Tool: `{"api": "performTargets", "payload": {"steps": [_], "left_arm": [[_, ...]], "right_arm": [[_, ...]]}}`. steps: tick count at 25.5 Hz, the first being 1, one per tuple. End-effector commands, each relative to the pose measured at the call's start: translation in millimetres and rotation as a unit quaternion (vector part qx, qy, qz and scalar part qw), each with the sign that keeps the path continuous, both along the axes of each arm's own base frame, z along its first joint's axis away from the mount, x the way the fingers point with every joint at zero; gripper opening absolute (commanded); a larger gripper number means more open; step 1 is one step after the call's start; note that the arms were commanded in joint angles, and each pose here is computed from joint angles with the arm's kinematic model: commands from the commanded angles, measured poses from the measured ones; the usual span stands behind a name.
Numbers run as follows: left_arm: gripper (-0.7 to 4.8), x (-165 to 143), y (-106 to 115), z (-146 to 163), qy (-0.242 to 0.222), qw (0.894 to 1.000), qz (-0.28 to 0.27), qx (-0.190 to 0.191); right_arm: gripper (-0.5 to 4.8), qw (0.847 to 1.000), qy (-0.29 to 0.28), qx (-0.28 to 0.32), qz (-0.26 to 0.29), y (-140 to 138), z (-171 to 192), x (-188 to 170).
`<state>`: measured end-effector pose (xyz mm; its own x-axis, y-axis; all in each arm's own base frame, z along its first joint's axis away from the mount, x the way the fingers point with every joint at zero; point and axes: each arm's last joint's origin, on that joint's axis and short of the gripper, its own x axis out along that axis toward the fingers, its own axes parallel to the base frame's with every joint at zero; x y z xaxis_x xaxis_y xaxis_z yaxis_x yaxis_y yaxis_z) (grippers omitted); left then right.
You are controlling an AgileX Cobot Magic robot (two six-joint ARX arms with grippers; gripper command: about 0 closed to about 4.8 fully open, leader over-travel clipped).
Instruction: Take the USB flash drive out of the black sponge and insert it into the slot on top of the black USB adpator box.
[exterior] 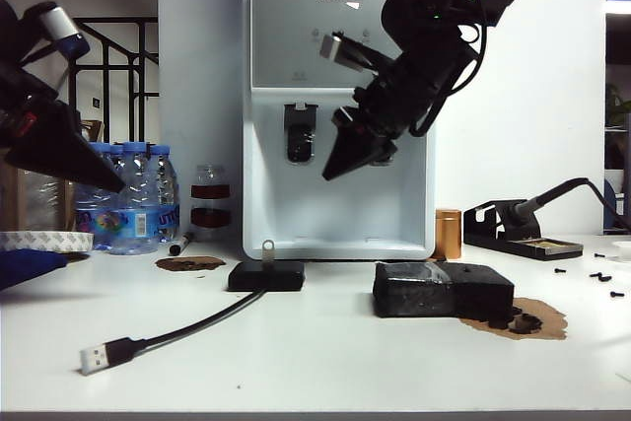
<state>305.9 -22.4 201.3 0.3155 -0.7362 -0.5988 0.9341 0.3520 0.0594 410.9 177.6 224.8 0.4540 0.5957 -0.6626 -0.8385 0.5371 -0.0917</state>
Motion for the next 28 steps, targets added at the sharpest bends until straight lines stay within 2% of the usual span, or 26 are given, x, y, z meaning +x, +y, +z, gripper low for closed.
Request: {"api": "performTargets", "payload": {"steps": [1, 7, 13, 18, 23, 26, 28], "left_arm": [[-0.04, 0.2, -0.7, 0.1, -0.006, 1.0, -0.003, -0.001], [-0.04, 1.5, -0.6, 1.0, -0.014, 1.0, -0.003, 0.0], [-0.04, 9.4, 0.8, 6.3, -0.062, 0.998, 0.01, 0.009], [-0.04, 19.7, 3.4, 27.8, -0.113, 0.991, 0.075, -0.018], [-0.04, 23.6, 4.5, 62.3, -0.175, 0.971, 0.147, -0.073], [-0.04, 21.8, 5.9, 86.9, -0.217, 0.949, 0.197, -0.112], [-0.04, 19.2, 7.1, 102.7, -0.248, 0.931, 0.228, -0.138]], "right_arm": [[-0.03, 0.999, 0.002, -0.022, -0.025, -3.6, 9.5, -5.3], [-0.03, 0.999, -0.01, -0.035, -0.028, -8.4, 28.9, -15.2], [-0.03, 0.998, -0.027, -0.036, -0.031, -16.5, 61.1, -33.5], [-0.03, 0.995, -0.037, -0.059, -0.067, -32.2, 90.8, -54.1], [-0.03, 0.993, -0.048, -0.06, -0.09, -47.4, 111.9, -71.6], [-0.03, 0.992, -0.059, -0.053, -0.101, -57.6, 120.7, -84.4], [-0.03, 0.991, -0.071, -0.045, -0.106, -62.7, 124.2, -96.3]]}}
